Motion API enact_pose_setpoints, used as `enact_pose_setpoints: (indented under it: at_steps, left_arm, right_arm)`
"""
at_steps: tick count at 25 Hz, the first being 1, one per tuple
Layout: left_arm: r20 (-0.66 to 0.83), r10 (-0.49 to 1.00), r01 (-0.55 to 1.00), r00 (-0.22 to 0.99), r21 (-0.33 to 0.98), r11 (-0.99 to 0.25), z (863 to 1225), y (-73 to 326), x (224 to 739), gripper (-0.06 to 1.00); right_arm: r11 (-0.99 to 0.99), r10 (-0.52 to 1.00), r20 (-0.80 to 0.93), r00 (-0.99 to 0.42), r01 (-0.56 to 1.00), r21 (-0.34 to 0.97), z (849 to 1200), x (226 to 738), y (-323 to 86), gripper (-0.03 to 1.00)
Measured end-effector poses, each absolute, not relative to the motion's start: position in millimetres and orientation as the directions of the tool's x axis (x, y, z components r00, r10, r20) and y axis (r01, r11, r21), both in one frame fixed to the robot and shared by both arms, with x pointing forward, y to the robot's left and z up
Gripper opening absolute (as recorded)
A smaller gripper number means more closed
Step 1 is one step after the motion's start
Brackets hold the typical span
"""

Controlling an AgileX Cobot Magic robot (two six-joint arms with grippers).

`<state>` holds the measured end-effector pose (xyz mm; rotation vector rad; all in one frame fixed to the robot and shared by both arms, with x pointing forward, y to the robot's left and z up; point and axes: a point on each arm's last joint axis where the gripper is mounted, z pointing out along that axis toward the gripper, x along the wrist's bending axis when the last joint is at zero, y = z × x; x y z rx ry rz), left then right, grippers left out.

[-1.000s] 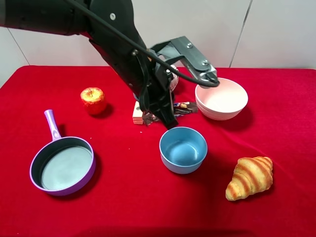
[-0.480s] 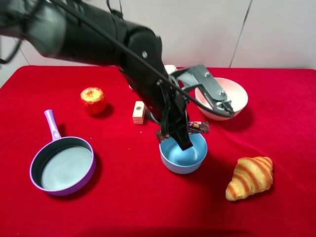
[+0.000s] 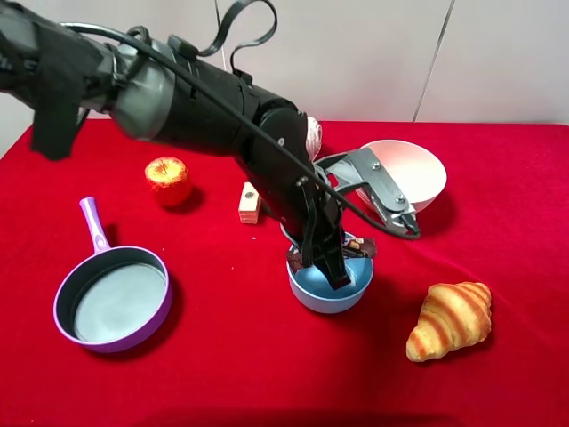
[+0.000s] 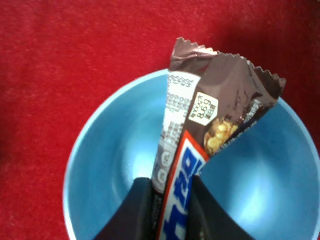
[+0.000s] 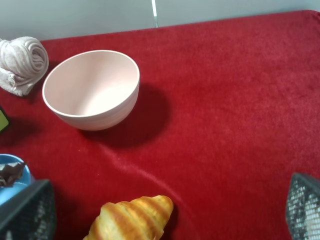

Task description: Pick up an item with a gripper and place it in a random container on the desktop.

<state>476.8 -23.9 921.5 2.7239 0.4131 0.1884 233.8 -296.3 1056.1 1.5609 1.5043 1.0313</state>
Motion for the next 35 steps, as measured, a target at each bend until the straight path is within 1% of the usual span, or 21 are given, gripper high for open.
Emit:
enact_pose_setpoints:
  at_steps: [22,23,25,27,30,31,33,35]
  left_arm:
    - [0.071,0.303,0.255,0.951,0.379,-0.890,917.3,-26.8,473.6,0.14]
    - [0.071,0.303,0.255,0.951,0.379,-0.890,917.3,-26.8,473.6,0.17]
    - [0.069,0.306,0.258,0.950,0.379,-0.889,917.3,-26.8,473.6,0.28]
    - [0.066,0.314,0.268,0.947,0.380,-0.885,917.3,-26.8,473.6,0.46]
    - [0.057,0.334,0.289,0.941,0.381,-0.878,917.3,-26.8,473.6,0.77]
    - [0.055,0.339,0.294,0.939,0.382,-0.876,917.3,-26.8,473.6,0.86]
    - [0.052,0.347,0.302,0.936,0.382,-0.874,917.3,-26.8,473.7,0.94]
    - [0.049,0.356,0.312,0.933,0.382,-0.870,917.3,-26.8,473.7,0.97]
  right_arm:
    - [-0.055,0.998,0.062,-0.003,0.418,0.907,1056.1,233.8,-296.3,0.69]
    - [-0.055,0.998,0.062,-0.003,0.418,0.907,1056.1,233.8,-296.3,0.69]
    - [-0.055,0.998,0.062,-0.003,0.418,0.907,1056.1,233.8,-296.3,0.69]
    - [-0.055,0.998,0.062,-0.003,0.418,0.907,1056.1,233.8,-296.3,0.69]
    - [-0.055,0.998,0.062,-0.003,0.418,0.907,1056.1,233.8,-296.3,0.69]
    - [-0.055,0.998,0.062,-0.003,0.418,0.907,1056.1,233.8,-296.3,0.69]
    - [-0.055,0.998,0.062,-0.003,0.418,0.907,1056.1,233.8,-296.3,0.69]
    - [-0.055,0.998,0.062,-0.003,0.418,0.907,1056.1,233.8,-296.3,0.69]
